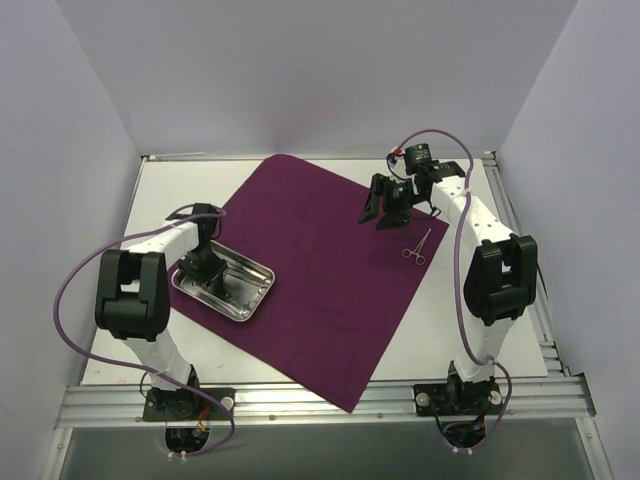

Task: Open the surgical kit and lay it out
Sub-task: Pick up the medical item from the container.

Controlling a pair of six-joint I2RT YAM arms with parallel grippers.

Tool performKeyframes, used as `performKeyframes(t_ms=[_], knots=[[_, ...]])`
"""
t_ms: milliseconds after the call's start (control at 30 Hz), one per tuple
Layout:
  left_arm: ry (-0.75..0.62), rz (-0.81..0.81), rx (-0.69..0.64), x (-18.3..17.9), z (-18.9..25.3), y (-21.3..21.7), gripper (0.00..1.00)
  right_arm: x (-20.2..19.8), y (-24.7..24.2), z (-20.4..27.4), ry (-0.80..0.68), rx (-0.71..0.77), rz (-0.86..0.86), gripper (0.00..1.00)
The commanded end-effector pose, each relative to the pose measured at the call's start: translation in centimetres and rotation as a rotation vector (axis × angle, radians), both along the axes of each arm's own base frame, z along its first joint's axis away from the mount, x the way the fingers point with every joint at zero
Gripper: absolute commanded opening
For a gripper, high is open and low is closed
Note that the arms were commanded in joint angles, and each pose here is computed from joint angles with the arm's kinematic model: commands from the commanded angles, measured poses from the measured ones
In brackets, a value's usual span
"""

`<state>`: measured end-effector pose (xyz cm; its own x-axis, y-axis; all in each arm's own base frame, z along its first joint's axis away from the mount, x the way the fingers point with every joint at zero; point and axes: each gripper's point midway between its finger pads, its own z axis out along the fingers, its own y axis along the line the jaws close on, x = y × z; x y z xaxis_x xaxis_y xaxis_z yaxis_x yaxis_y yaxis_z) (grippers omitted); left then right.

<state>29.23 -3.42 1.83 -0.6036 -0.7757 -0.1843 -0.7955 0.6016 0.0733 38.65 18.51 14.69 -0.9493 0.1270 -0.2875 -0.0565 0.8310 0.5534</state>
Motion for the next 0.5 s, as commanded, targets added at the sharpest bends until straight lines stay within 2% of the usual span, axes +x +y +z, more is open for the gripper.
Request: performKeyframes(t_ms=[0,200,467], knots=[[-0.054,0.005,0.027,0.6,-2.0,0.7,0.45,-0.9,0.2,2.1,-0.039,0.022,0.017,0.56],[-0.056,-0.004,0.038,1.3,-2.2,0.8,0.45,-1.1,0.1,2.2,-0.038,0.020,0.016,0.56],[-0.030,-0.011,0.034,1.3,-2.2,0.7,0.38,-0.7,0.1,3.6,-0.071,0.021,0.011,0.56]])
